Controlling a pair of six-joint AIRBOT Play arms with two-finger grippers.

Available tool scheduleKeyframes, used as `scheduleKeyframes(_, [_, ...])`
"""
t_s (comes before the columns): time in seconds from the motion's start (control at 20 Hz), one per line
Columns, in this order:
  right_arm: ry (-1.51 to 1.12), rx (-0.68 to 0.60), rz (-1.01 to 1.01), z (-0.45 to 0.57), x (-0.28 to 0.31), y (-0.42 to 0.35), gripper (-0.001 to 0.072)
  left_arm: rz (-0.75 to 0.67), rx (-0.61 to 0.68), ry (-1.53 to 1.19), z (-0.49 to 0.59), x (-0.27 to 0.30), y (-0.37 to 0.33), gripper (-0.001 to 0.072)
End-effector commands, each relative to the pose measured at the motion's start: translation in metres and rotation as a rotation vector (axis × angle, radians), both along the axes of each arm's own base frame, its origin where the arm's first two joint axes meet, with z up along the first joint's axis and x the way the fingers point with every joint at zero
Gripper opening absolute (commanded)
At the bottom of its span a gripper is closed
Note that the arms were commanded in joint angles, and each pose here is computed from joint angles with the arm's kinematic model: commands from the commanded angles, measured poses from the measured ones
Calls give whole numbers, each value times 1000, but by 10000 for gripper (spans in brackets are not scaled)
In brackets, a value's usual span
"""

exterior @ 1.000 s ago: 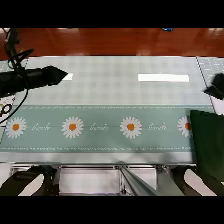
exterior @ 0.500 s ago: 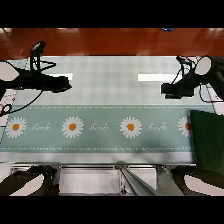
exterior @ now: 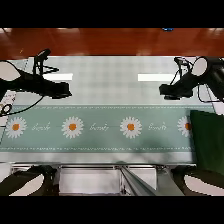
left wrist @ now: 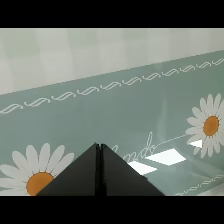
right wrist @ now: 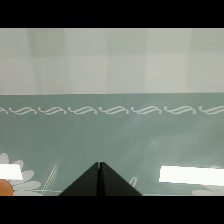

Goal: Fold the shirts.

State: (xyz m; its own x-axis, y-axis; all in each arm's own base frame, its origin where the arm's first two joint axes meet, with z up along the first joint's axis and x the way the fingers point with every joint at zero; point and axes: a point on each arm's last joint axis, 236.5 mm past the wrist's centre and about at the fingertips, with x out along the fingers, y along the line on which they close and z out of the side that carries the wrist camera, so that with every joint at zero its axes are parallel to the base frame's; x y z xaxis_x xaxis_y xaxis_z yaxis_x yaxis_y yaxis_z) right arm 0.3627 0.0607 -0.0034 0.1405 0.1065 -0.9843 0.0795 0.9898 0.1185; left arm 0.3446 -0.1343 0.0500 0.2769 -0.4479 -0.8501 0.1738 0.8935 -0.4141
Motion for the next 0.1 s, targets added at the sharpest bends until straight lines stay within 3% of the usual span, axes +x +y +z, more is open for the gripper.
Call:
scheduleKeyframes(0.0, [1,-1,1,0,0,0,24,-2,1,6,0,-1,0,19])
scheduleKeyframes(0.05, [1,0,1,0,0,0,24,-2,1,7,0,-1,0,19])
